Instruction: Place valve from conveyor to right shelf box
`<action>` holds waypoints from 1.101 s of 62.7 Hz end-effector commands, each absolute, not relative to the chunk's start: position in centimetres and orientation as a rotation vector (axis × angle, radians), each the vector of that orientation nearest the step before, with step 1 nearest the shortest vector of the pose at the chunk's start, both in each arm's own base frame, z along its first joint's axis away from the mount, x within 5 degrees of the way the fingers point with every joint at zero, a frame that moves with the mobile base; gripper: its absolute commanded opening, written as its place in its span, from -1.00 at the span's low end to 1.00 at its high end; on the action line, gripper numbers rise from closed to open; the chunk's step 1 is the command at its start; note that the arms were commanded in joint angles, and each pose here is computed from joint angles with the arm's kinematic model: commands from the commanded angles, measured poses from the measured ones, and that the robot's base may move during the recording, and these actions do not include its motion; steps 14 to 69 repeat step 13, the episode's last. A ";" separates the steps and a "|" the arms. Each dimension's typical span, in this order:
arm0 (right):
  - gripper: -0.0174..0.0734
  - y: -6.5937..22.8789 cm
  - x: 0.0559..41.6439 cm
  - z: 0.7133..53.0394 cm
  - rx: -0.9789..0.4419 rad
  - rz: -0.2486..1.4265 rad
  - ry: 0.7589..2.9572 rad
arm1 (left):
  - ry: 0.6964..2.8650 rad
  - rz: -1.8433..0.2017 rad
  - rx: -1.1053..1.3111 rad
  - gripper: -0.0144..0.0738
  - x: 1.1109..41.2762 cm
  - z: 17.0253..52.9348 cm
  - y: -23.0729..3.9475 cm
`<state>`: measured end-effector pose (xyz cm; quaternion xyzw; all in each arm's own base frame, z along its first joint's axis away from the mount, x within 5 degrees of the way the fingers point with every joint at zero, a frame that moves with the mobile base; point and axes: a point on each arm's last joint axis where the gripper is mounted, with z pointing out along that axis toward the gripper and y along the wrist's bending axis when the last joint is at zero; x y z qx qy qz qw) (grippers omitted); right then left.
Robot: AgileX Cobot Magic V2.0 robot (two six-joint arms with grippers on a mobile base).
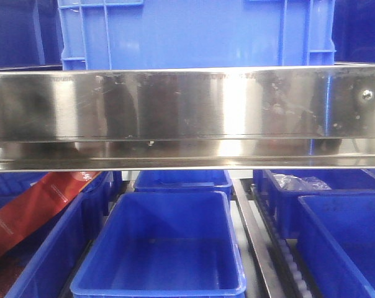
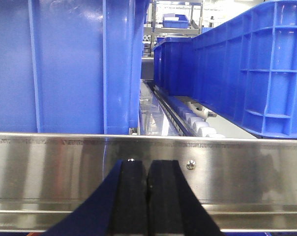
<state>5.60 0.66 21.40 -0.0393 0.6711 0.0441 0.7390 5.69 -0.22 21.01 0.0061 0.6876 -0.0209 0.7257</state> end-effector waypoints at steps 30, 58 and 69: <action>-0.98 0.6 5.6 21.6 -0.088 0.082 1.451 | 1.495 -0.051 0.005 -0.92 5.6 21.2 -0.2; -0.98 0.6 5.6 21.6 -0.088 0.082 1.451 | 1.495 -0.051 0.005 -0.92 5.6 21.2 -0.2; -0.98 0.6 5.6 21.6 -0.088 0.082 1.451 | 1.495 -0.051 0.005 -0.92 5.6 21.2 -0.2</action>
